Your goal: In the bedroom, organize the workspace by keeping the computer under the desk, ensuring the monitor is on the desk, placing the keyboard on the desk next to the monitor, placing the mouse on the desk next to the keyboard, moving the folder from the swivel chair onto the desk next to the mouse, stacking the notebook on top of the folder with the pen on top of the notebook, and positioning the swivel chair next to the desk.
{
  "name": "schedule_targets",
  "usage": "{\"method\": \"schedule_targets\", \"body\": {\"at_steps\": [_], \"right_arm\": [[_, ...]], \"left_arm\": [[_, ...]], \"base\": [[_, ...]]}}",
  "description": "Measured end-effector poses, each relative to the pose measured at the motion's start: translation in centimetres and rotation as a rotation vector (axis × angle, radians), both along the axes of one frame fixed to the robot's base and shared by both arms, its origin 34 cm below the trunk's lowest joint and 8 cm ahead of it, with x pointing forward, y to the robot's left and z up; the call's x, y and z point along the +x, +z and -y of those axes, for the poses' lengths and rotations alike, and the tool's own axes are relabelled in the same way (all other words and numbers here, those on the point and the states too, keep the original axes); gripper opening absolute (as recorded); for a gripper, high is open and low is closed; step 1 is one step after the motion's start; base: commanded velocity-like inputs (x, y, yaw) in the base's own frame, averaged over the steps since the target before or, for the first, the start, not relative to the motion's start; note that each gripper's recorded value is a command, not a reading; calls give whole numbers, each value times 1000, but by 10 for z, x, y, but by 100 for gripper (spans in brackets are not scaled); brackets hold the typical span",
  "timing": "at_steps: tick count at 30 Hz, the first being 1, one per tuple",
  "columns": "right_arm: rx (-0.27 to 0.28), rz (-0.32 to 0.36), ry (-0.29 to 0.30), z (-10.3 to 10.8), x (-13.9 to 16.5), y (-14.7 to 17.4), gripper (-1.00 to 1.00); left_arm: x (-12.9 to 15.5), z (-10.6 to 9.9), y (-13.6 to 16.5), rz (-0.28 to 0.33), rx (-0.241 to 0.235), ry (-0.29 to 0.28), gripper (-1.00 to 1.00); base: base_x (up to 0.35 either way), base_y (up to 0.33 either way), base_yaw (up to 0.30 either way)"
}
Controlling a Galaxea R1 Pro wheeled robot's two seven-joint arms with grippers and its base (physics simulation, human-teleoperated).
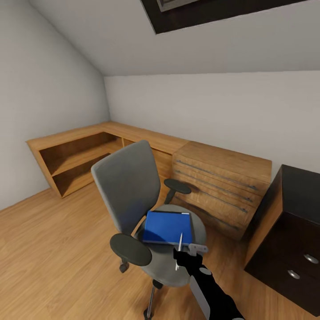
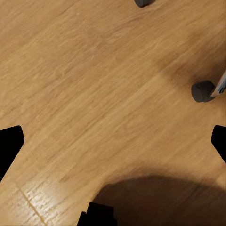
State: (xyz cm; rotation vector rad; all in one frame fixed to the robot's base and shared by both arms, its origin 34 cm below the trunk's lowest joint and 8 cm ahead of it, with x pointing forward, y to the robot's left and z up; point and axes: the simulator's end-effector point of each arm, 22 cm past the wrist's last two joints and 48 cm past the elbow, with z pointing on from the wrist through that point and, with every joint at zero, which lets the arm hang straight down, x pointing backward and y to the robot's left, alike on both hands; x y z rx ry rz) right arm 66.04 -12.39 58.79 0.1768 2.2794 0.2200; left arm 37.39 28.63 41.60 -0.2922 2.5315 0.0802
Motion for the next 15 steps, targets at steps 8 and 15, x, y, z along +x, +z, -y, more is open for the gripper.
{"method": "schedule_targets", "body": {"at_steps": [8, 15], "right_arm": [[10, 13, 3, -1, 2, 2, 100], [18, 18, 9, -3, 3, 3, 100]], "left_arm": [[0, 0, 0, 0, 0, 0, 100], [0, 0, 0, 0, -1, 1, 100]], "base": [[0, 0, 0], [0, 0, 0]]}}
